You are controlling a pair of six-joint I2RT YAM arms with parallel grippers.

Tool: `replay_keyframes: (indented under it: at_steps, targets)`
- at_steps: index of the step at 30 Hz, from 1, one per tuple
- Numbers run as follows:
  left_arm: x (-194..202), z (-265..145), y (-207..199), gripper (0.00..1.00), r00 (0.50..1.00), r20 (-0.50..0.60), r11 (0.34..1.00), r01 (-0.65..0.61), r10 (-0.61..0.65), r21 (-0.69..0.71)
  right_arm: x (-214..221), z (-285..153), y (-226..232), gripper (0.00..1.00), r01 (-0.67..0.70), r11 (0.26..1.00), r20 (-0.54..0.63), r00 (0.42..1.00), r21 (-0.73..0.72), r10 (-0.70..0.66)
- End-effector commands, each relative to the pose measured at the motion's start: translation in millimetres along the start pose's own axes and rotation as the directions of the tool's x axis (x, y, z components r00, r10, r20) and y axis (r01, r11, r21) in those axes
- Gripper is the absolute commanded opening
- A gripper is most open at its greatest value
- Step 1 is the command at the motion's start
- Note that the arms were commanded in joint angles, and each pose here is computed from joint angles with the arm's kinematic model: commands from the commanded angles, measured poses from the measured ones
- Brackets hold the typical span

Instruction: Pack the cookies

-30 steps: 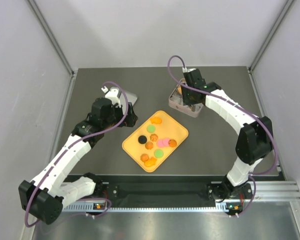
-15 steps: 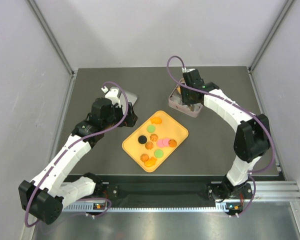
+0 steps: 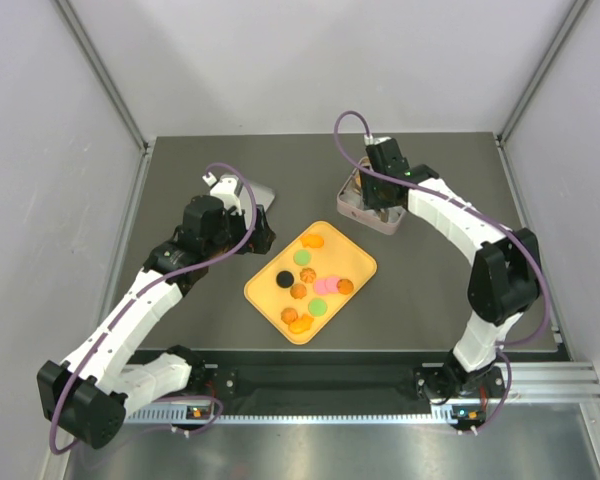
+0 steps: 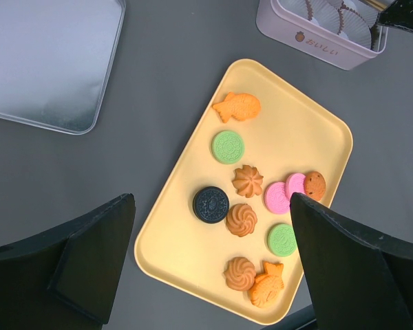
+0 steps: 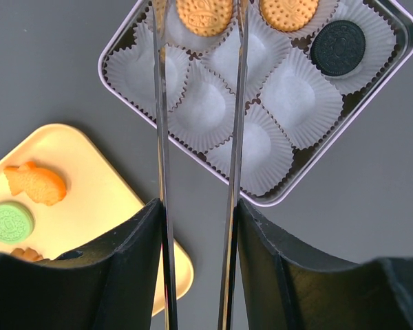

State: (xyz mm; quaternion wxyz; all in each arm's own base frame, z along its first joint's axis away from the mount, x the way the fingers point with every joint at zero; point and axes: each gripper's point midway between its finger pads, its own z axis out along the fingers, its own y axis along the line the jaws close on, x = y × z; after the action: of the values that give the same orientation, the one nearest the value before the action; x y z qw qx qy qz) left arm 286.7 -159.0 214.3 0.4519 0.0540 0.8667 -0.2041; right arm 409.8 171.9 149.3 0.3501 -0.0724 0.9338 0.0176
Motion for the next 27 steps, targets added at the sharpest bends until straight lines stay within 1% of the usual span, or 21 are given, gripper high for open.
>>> replay_keyframes:
  at_steps: [1,6,7,9,10,11,12,14,15,17,21,23,27]
  targets:
    - [-4.7,-0.9,-0.7,0.99,1.0,0.018,1.0,-0.003,0.003,0.008,-38.2,-29.8,-7.1,0.45,-0.04,0.999,0.129,0.991,-0.01,0.041]
    - [-5.1,-1.3,-0.6,0.99,1.0,0.02,1.0,-0.003,0.003,0.007,-37.0,-43.9,-5.7,0.43,-0.035,0.999,0.132,0.99,-0.032,0.039]
    - [-4.7,-0.9,-0.7,0.99,1.0,0.018,1.0,-0.003,0.003,0.008,-38.1,-52.3,-4.9,0.43,-0.039,0.998,0.147,0.988,-0.043,0.045]
    - [-4.8,-0.9,-0.4,0.99,1.0,0.019,1.0,-0.004,0.004,0.007,-26.7,-58.6,-0.7,0.43,-0.03,0.998,0.136,0.99,-0.063,0.038]
    - [-5.1,-1.3,-0.6,0.99,1.0,0.02,1.0,-0.003,0.003,0.007,-27.2,-70.2,0.2,0.43,-0.031,0.997,0.157,0.987,-0.076,0.043]
    - [-5.5,-1.7,-0.5,0.99,1.0,0.021,1.0,-0.002,0.002,0.008,-15.6,-71.7,2.9,0.43,-0.023,0.996,0.138,0.99,-0.09,0.035]
    - [-5.5,-1.3,-0.8,0.99,1.0,0.021,1.0,-0.001,0.001,0.009,-14.3,-86.3,10.9,0.43,-0.009,0.993,0.162,0.986,-0.117,0.029]
    - [-5.2,-1.3,-0.5,0.99,1.0,0.02,1.0,-0.001,0.0,0.008,2.7,-93.3,18.8,0.43,0.012,0.991,0.146,0.989,-0.136,0.008]
    - [-4.9,-0.9,-0.3,0.99,1.0,0.018,1.0,-0.001,0.0,0.007,8.7,-105.2,30.3,0.43,0.033,0.986,0.157,0.988,-0.166,-0.006]
    - [-6.0,-1.6,-0.4,0.99,1.0,0.023,1.0,-0.001,0.001,0.007,30.6,-112.3,48.0,0.43,0.077,0.976,0.13,0.99,-0.202,-0.051]
    - [-4.9,-0.1,-0.6,0.99,1.0,0.018,1.0,-0.001,0.0,0.008,57.5,-130.4,75.5,0.44,0.126,0.955,0.118,0.988,-0.268,-0.098]
    - [-4.5,-0.1,-0.7,0.99,1.0,0.016,1.0,0.0,0.0,0.009,71.7,-136.8,92.8,0.45,0.163,0.937,0.106,0.985,-0.308,-0.136]
    - [-4.2,0.2,-0.6,0.99,1.0,0.015,1.0,0.0,0.0,0.009,94.2,-133.2,113.8,0.48,0.217,0.919,0.059,0.976,-0.328,-0.209]
